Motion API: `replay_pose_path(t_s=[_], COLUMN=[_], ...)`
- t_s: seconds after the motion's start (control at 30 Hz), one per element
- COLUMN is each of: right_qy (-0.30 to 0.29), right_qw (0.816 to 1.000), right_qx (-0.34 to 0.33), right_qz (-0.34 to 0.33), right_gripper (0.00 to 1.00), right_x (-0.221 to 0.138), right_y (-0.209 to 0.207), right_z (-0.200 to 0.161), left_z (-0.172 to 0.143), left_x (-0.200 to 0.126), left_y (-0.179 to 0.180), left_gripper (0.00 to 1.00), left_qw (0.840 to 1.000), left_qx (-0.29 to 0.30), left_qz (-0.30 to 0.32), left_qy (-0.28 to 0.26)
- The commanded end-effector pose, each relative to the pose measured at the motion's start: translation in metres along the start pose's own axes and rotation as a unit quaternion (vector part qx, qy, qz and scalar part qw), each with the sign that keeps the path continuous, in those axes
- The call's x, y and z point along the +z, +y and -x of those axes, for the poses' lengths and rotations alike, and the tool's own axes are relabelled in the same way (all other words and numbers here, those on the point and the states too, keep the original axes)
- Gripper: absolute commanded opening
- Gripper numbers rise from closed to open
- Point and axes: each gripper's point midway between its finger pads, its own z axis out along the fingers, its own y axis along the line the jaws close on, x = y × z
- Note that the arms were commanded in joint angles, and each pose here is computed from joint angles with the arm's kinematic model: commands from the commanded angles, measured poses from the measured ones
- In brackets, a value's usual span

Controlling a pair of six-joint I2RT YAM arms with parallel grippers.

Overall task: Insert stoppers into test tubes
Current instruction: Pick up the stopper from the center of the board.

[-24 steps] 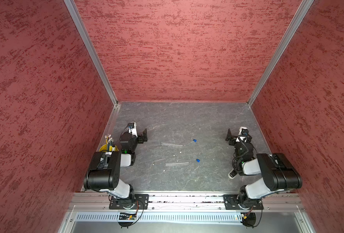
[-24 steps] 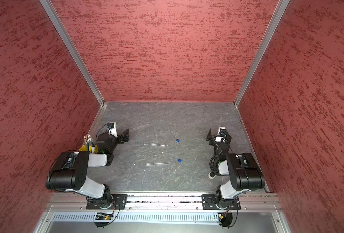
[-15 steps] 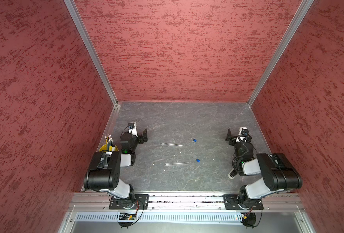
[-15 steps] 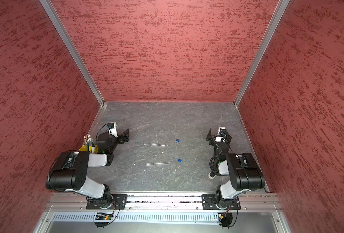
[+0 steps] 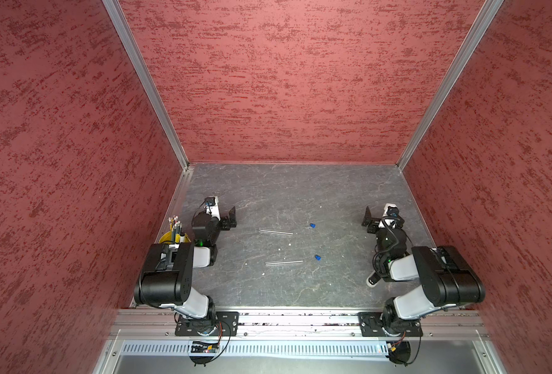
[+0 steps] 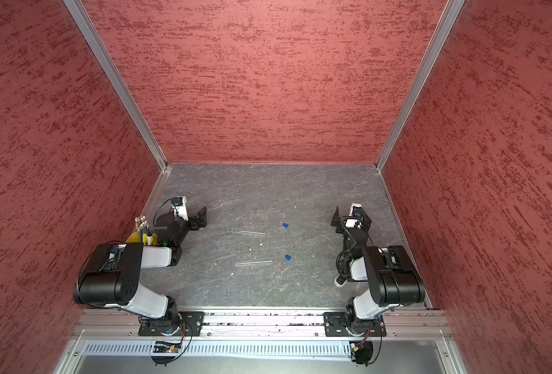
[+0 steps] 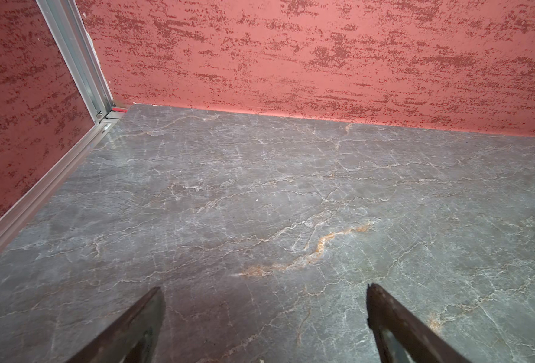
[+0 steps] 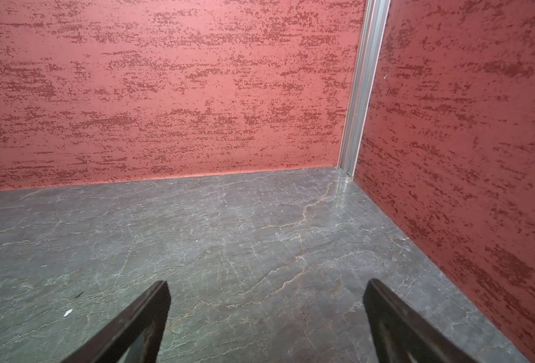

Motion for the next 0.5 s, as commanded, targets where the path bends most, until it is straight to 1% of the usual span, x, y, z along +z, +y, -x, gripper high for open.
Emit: replay_pose_path(t_s=[0.0,0.07,0.1,0.17,0.2,0.27,0.3,0.4,0.47], right_qy=[-0.012,-0.018,-0.015,-0.023,-0.015,-0.017,-0.015,-0.021,-0.025], right_qw=[1.0,1.0,0.999,0.999,0.999,0.998,0.997,0.991,0.988], right_qx=[0.012,0.005,-0.001,-0.003,-0.006,-0.013,-0.02,-0.039,-0.05], right_qz=[0.001,0.015,0.032,0.037,0.043,0.064,0.078,0.125,0.142], right_gripper=[0.99,0.99,0.99,0.99,0.99,0.99,0.99,0.99,0.99], right_x=[0.002,0.0,-0.001,-0.003,-0.002,-0.001,-0.002,-0.009,-0.012], right_y=[-0.001,0.004,0.01,0.012,0.014,0.022,0.027,0.043,0.051], right_z=[0.008,0.011,0.012,0.019,0.018,0.029,0.03,0.035,0.041], left_z=[0.007,0.011,0.016,0.025,0.031,0.039,0.038,0.042,0.041], left_x=[0.001,0.001,-0.001,-0.004,-0.007,-0.012,-0.014,-0.02,-0.023], left_y=[0.0,-0.007,-0.012,-0.019,-0.024,-0.037,-0.043,-0.058,-0.07], left_gripper=[1.0,0.99,0.99,0.99,1.0,0.99,0.99,0.99,0.99], left_qw=[1.0,1.0,1.0,0.999,0.999,0.998,0.997,0.995,0.992], left_qx=[0.0,0.011,0.021,0.034,0.041,0.051,0.055,0.062,0.073], left_qz=[-0.003,-0.014,-0.013,-0.008,-0.015,-0.039,-0.048,-0.069,-0.087], left_qy=[-0.007,-0.005,-0.001,0.014,0.019,0.026,0.039,0.046,0.052])
